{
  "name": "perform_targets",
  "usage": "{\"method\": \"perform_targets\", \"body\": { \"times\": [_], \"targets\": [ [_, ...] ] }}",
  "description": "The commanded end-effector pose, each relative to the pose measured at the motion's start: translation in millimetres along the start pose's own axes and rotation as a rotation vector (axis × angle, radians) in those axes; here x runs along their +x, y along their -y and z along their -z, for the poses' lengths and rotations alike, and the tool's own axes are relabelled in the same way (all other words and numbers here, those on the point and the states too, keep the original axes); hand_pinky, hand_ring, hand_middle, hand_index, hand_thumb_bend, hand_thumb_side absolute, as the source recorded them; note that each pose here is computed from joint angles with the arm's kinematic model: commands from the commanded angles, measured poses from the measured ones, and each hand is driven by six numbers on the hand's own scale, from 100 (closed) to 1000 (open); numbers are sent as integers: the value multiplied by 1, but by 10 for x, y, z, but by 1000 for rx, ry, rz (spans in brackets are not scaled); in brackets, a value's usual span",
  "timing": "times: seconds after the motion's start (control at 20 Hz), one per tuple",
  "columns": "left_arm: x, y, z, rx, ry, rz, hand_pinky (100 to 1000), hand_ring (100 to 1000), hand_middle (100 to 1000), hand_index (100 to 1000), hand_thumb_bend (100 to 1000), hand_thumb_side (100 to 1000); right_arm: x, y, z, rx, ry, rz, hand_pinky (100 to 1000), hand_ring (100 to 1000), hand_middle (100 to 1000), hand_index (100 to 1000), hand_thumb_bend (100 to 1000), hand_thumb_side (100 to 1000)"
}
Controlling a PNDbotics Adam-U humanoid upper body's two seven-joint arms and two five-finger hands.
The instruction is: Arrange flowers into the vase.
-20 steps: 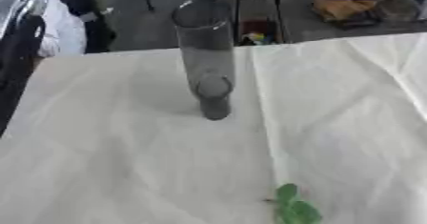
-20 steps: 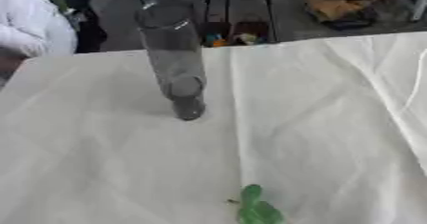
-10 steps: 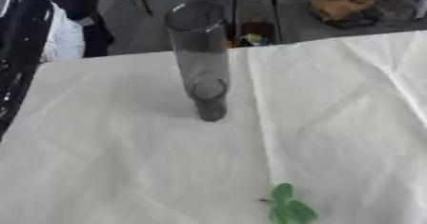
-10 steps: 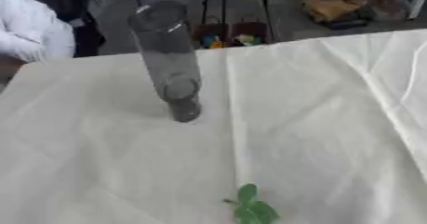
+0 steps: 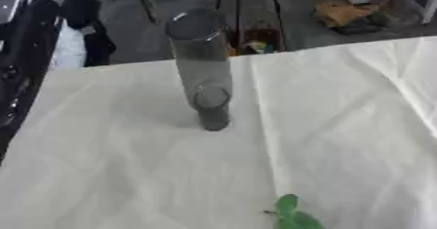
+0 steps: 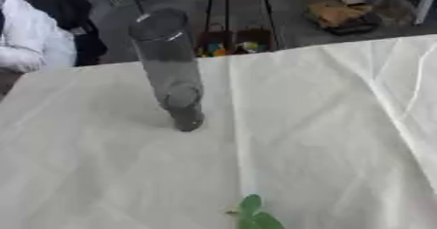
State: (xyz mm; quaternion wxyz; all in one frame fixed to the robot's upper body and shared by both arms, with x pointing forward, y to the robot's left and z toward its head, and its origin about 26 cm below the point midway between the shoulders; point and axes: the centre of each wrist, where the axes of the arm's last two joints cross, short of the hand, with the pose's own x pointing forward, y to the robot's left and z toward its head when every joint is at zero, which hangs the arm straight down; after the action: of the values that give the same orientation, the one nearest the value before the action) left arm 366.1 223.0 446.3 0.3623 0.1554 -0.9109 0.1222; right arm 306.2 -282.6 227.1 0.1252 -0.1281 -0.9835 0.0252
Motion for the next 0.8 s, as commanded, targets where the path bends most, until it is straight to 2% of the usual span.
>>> {"method": "perform_targets", "body": {
  "times": [0.05, 0.8],
  "targets": [
    [132, -11, 49, 141, -74, 66, 100, 100, 100, 100, 168, 153, 47, 22, 79, 18, 32, 1, 681, 741, 485, 772, 100, 1000],
    [123, 141, 15, 114, -79, 46, 100, 100, 100, 100, 164, 155, 52, 3, 99, 33, 30, 19, 684, 747, 481, 774, 100, 1000]
  ]
}}
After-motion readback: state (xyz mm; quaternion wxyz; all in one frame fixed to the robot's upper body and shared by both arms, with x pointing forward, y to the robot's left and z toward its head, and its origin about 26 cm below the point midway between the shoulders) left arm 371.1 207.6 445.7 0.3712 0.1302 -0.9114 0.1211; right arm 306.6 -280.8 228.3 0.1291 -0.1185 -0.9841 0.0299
